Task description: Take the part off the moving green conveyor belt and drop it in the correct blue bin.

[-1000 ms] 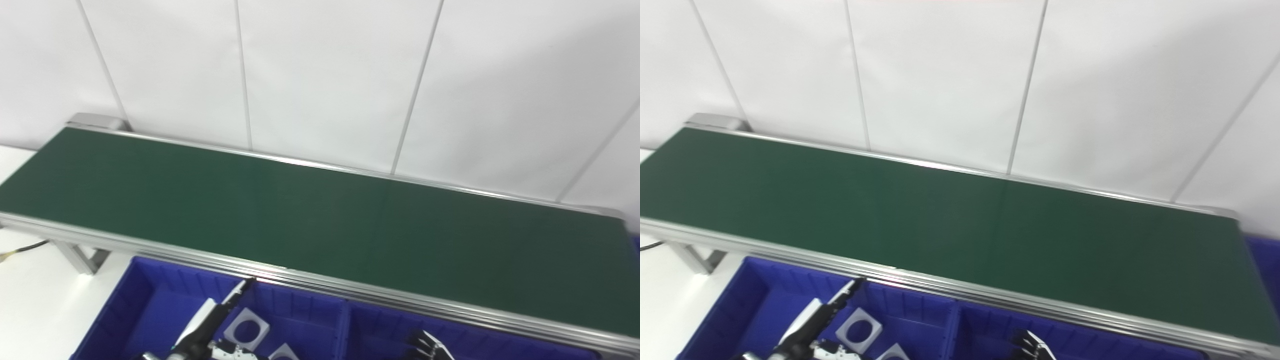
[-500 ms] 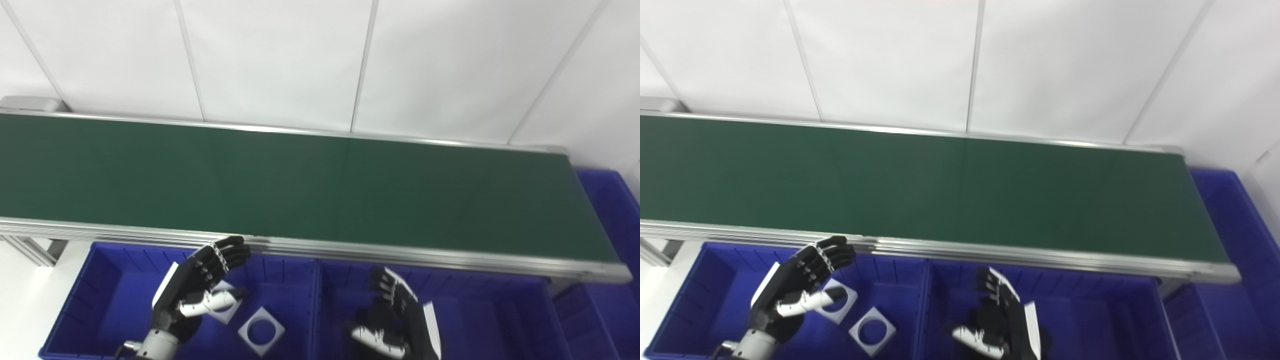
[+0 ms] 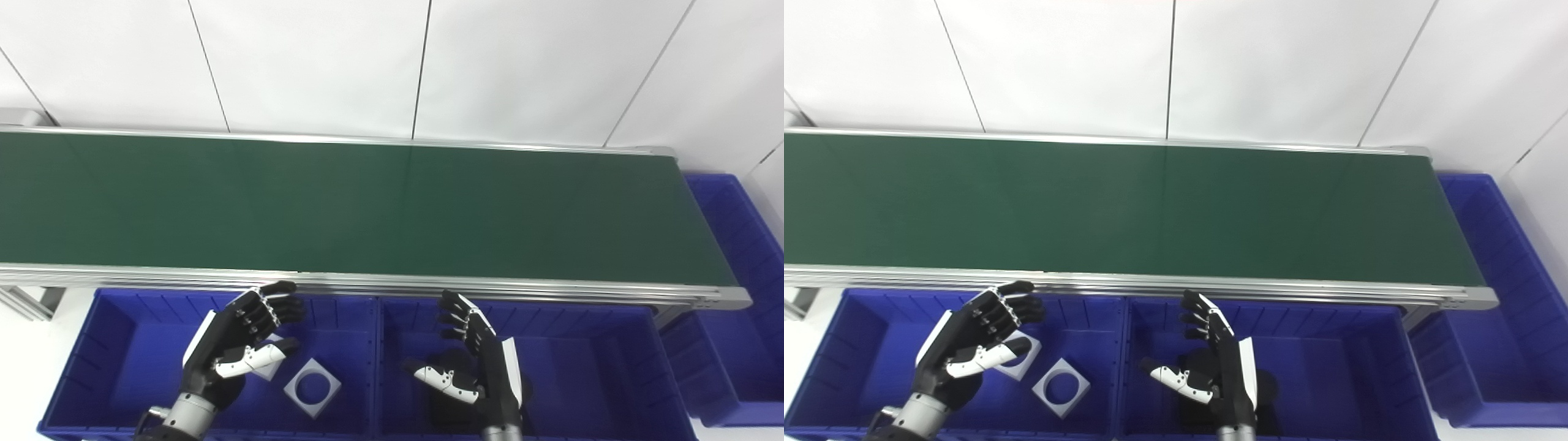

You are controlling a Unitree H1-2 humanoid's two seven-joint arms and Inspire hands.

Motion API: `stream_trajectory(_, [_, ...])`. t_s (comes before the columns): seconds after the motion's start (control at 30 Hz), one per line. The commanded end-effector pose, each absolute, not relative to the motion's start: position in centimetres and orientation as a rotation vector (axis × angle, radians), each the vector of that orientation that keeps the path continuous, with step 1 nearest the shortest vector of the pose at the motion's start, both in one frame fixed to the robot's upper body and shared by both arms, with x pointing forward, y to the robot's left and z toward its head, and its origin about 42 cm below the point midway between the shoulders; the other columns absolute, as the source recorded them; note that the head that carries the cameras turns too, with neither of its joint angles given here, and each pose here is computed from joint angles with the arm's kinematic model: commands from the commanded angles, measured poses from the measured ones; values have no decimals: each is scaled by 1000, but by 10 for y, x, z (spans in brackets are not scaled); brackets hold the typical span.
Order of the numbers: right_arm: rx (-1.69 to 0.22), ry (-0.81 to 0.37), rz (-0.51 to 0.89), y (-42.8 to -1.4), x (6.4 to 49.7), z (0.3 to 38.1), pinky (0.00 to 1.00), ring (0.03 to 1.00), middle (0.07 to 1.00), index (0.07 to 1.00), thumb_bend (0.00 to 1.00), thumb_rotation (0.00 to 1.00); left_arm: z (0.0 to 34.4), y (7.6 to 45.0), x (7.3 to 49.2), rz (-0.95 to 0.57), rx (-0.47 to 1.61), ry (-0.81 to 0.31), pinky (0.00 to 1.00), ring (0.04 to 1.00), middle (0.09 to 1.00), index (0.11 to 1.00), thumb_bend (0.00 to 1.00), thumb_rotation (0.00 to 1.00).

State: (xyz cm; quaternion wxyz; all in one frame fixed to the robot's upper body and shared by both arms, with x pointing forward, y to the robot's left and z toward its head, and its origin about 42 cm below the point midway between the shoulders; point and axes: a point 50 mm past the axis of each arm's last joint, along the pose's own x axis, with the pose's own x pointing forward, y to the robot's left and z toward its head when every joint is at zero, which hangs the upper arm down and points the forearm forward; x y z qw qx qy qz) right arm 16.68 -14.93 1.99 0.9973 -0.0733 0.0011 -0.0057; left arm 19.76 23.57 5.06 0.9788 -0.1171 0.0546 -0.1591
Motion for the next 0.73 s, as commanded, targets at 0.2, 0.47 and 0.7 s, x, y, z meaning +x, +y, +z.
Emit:
stream_trajectory(0.2, [-137,-35,-31,-152,174,28,640,740,800,819,683,190,60,227,200,-303,-204,66,720,628,602,668,634,0])
stream_trajectory(0.47, [-136,-39,13,-167,169,24,642,737,802,849,677,173,44,213,196,-266,-181,91,725,680,701,716,680,0])
stream_trajectory(0.7, [-137,-24,60,-182,167,26,634,728,797,845,688,181,32,201,193,-189,-176,97,832,799,803,777,645,0])
